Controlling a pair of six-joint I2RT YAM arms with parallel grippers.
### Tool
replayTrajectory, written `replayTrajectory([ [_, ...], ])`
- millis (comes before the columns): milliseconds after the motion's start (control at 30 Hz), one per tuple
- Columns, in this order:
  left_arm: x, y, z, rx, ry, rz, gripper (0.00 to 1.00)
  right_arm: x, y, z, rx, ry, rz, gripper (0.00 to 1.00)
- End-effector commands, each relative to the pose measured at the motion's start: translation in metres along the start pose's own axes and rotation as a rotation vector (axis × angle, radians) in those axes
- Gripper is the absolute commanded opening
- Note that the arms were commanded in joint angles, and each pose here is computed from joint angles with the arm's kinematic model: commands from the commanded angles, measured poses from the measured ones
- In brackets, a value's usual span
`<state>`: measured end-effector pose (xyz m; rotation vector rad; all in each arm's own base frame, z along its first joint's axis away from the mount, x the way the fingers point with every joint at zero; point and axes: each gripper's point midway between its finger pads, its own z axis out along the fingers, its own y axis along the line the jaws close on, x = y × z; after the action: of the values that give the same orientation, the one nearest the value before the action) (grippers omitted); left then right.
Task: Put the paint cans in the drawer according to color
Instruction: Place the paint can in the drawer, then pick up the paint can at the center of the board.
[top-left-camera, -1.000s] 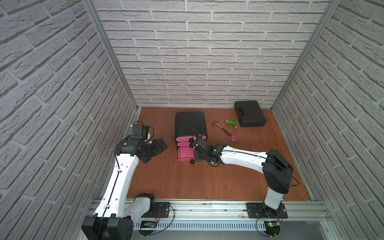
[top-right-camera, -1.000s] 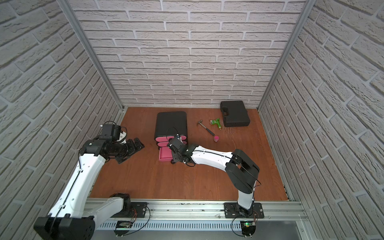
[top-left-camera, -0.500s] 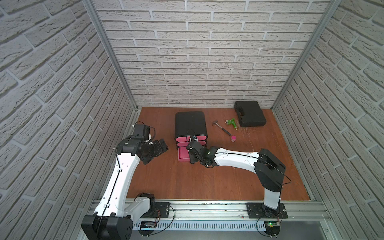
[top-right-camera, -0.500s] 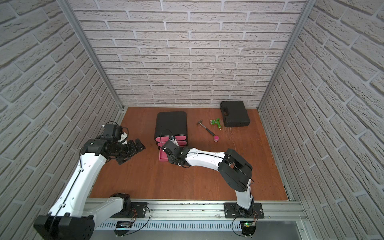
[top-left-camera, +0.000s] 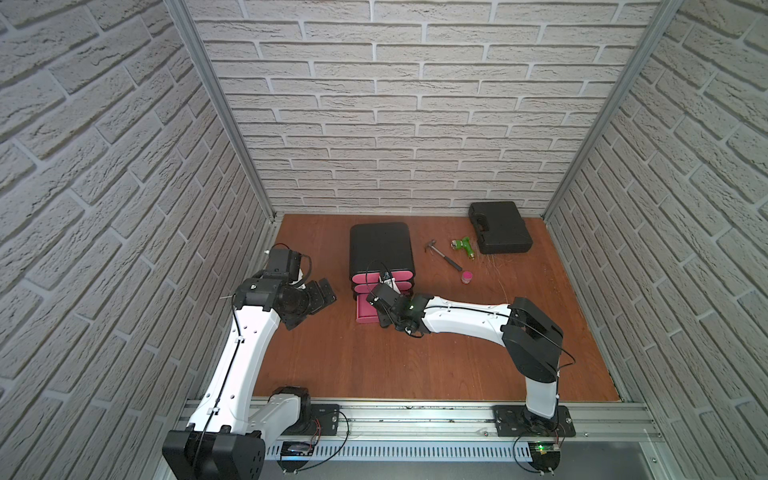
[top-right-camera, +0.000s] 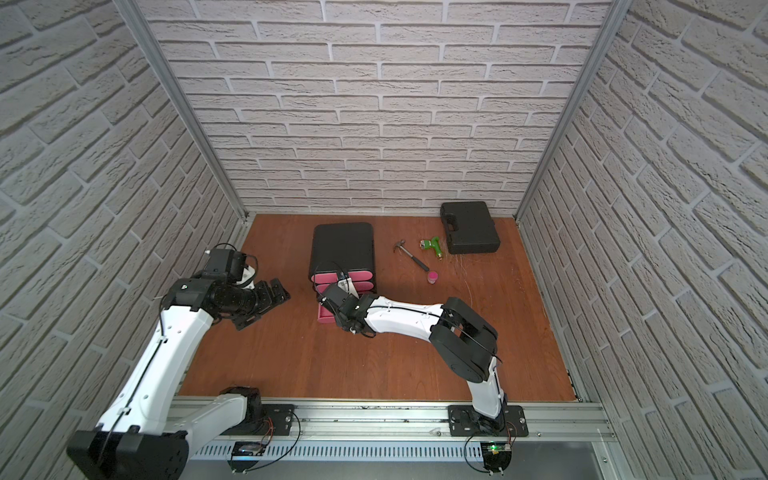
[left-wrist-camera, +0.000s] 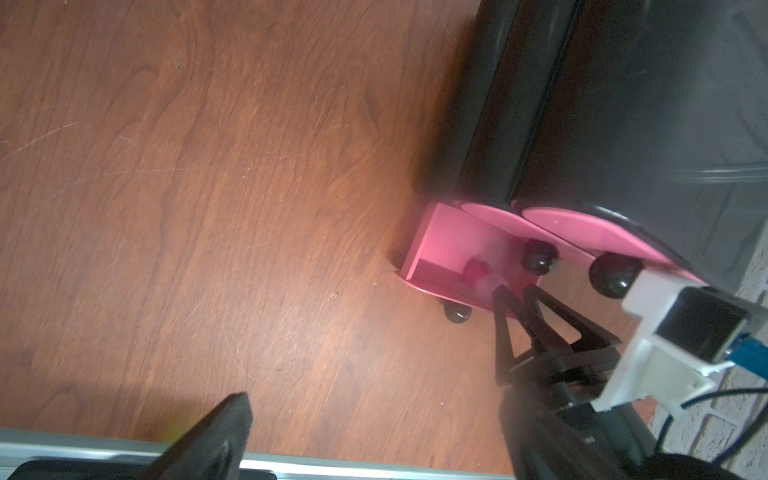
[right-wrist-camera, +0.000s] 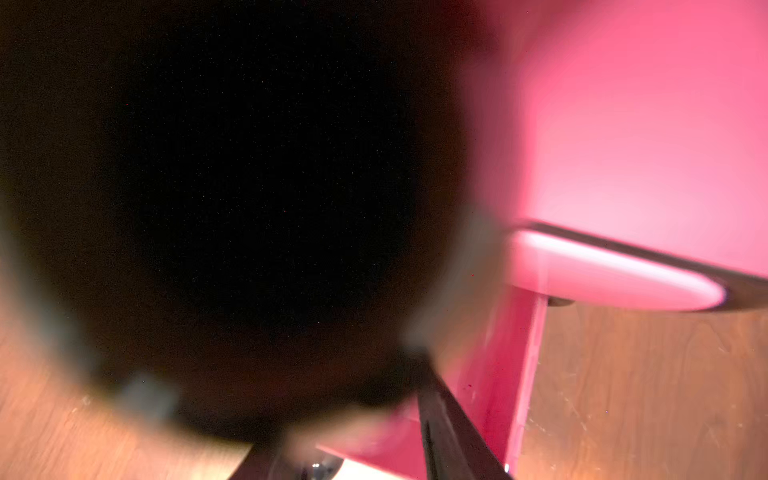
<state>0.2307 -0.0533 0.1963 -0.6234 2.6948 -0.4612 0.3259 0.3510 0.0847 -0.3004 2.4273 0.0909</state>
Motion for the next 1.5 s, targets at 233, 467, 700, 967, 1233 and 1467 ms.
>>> replayTrajectory([
  [233, -0.005, -0.001, -0.004, -0.012, -0.017, 0.008, 0.98, -0.028, -0.005, -0.039, -0.042, -0.067, 0.032, 0.50],
  [467, -0.010, -0.003, -0.011, -0.006, -0.054, 0.058, 0.99, -0.035, -0.029, -0.101, -0.116, -0.053, 0.082, 0.56],
  [700, -0.014, -0.025, -0.014, 0.109, -0.092, 0.138, 0.99, -0.018, -0.107, -0.132, 0.037, -0.018, 0.204, 0.63],
  [967, -0.010, -0.067, -0.016, 0.277, -0.126, 0.256, 0.98, 0.005, -0.201, -0.109, 0.233, 0.150, 0.352, 0.76],
  [1233, 0.008, -0.113, -0.016, 0.379, -0.096, 0.459, 0.99, 0.010, -0.250, -0.055, 0.278, 0.265, 0.432, 0.76],
  [1467, 0.011, -0.108, -0.011, 0.304, -0.093, 0.448, 0.98, 0.003, -0.277, 0.009, 0.264, 0.380, 0.432, 0.68],
])
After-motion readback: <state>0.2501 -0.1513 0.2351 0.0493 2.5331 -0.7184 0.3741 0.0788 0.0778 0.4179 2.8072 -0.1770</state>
